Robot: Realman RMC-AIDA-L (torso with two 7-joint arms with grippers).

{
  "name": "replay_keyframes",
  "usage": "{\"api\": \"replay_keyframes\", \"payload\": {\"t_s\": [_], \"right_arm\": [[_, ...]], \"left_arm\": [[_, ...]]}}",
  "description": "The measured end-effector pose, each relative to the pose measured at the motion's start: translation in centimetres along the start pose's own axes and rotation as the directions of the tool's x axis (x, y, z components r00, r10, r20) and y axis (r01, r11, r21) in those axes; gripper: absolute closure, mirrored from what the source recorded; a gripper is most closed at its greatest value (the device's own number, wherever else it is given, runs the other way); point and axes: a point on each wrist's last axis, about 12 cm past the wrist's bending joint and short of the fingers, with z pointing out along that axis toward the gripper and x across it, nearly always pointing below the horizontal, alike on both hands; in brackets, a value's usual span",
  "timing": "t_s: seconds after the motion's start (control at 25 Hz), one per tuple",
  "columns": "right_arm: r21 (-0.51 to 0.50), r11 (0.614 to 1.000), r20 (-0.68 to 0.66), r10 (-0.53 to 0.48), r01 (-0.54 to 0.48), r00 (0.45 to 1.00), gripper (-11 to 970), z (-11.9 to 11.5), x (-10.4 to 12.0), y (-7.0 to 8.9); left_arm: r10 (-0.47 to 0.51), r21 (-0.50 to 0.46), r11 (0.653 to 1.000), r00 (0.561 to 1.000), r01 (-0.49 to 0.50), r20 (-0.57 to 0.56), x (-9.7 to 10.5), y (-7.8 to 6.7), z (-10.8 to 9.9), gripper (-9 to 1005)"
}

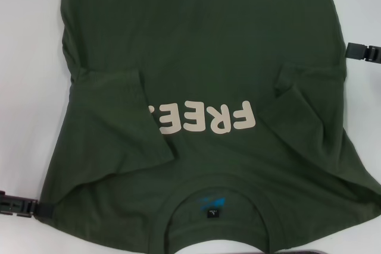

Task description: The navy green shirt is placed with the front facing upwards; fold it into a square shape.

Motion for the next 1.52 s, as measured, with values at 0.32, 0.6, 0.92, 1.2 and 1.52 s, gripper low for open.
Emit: {"api": "replay_keyframes", "payload": {"t_s": [0.32, 0.6, 0.92, 1.2, 1.52], "right_arm": [[0.000, 1.000, 0.004, 0.001, -0.001, 1.000, 259, 0.0, 0.0, 0.0], [-0.001, 1.000, 0.004, 0.003, -0.003, 1.000, 259, 0.1, -0.2, 0.0], [-0.001, 1.000, 0.003, 0.003, -0.003, 1.000, 259, 0.1, -0.3, 0.0], [0.000, 1.000, 0.003, 0.001, -0.001, 1.000, 259, 0.1, -0.4, 0.0], [0.001, 1.000, 0.002, -0.002, 0.002, 1.000, 260, 0.1, -0.5, 0.0]], "left_arm": [[-0.018, -0.014, 1.000, 1.000, 0.017, -0.005, -0.1, 0.1, -0.2, 97], [-0.021, -0.029, 0.999, 1.000, 0.021, -0.003, -0.5, 0.0, -0.6, 97], [-0.024, -0.043, 0.999, 1.000, 0.024, -0.010, -0.6, -0.1, -0.6, 97], [-0.028, -0.039, 0.999, 0.999, 0.027, -0.023, -0.6, -0.2, -0.1, 97], [-0.020, -0.027, 0.999, 0.999, 0.019, -0.027, -0.7, -0.5, 0.5, 97]]}}
